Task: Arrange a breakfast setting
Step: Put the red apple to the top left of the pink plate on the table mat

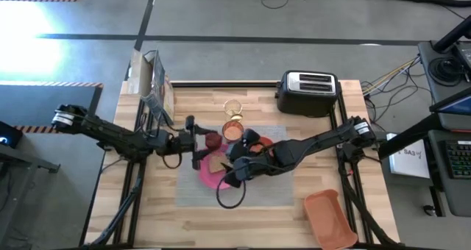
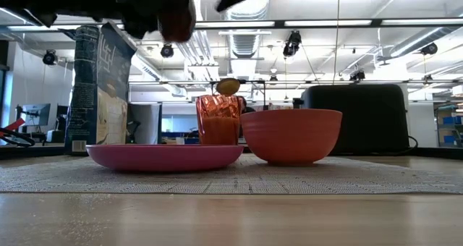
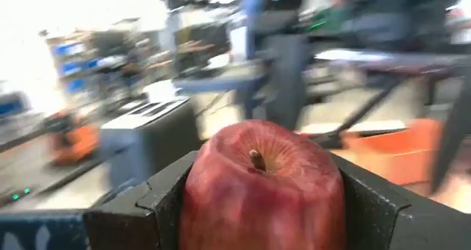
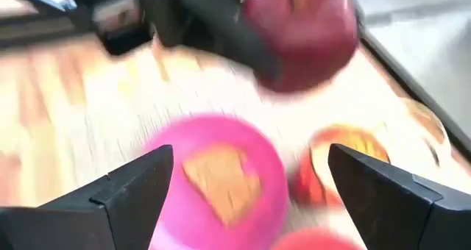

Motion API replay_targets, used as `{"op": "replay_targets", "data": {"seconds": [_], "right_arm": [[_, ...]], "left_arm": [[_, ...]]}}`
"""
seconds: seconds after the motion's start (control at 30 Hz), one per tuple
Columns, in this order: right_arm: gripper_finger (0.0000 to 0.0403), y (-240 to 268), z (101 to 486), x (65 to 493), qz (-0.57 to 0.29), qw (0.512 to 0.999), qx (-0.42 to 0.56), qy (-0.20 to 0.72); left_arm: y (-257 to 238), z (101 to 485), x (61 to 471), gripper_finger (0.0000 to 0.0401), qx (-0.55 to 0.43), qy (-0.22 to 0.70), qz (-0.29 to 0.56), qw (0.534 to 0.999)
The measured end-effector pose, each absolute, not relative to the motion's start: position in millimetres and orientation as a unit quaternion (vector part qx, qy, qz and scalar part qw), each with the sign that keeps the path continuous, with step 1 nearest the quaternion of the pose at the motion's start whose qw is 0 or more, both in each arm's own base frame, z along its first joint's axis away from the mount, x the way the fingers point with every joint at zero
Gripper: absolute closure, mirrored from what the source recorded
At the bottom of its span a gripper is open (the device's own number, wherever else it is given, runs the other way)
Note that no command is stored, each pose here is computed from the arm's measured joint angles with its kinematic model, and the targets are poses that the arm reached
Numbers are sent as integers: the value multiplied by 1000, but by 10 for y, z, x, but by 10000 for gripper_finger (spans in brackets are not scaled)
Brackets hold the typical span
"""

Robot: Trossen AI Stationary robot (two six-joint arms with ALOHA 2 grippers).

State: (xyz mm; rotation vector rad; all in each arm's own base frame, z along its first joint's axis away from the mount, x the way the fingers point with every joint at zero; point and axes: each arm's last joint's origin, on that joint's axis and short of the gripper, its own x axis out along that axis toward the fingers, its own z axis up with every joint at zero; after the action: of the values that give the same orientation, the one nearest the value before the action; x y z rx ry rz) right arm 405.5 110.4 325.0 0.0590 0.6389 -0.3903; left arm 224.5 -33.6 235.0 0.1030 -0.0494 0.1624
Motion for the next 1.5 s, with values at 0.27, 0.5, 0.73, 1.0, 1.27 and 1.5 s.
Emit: {"op": "replay_targets", "data": {"seconds": [0.27, 0.5, 0.73, 1.0, 1.27, 1.5], "right_arm": [[51, 1045, 3206, 3895, -242, 891, 60, 380], [51, 1043, 3131, 3889, -246, 886, 57, 389], [51, 1043, 3126, 3888, -246, 886, 57, 390], [51, 1043, 3123, 3889, -243, 886, 52, 392], [51, 1042, 3117, 3892, -239, 886, 39, 395], [51, 1042, 3117, 3891, -238, 886, 39, 396]], "left_arm": [[-249, 2138, 2187, 166, 36, 89, 204, 974], [-213, 1990, 2158, 167, 6, 148, 224, 963], [-88, 1810, 2066, 162, 28, 240, 279, 929], [87, 1652, 1985, 160, -18, 272, 306, 912], [97, 1459, 2023, 160, -58, 289, 298, 908], [92, 1258, 2134, 159, -62, 310, 302, 899]]}}
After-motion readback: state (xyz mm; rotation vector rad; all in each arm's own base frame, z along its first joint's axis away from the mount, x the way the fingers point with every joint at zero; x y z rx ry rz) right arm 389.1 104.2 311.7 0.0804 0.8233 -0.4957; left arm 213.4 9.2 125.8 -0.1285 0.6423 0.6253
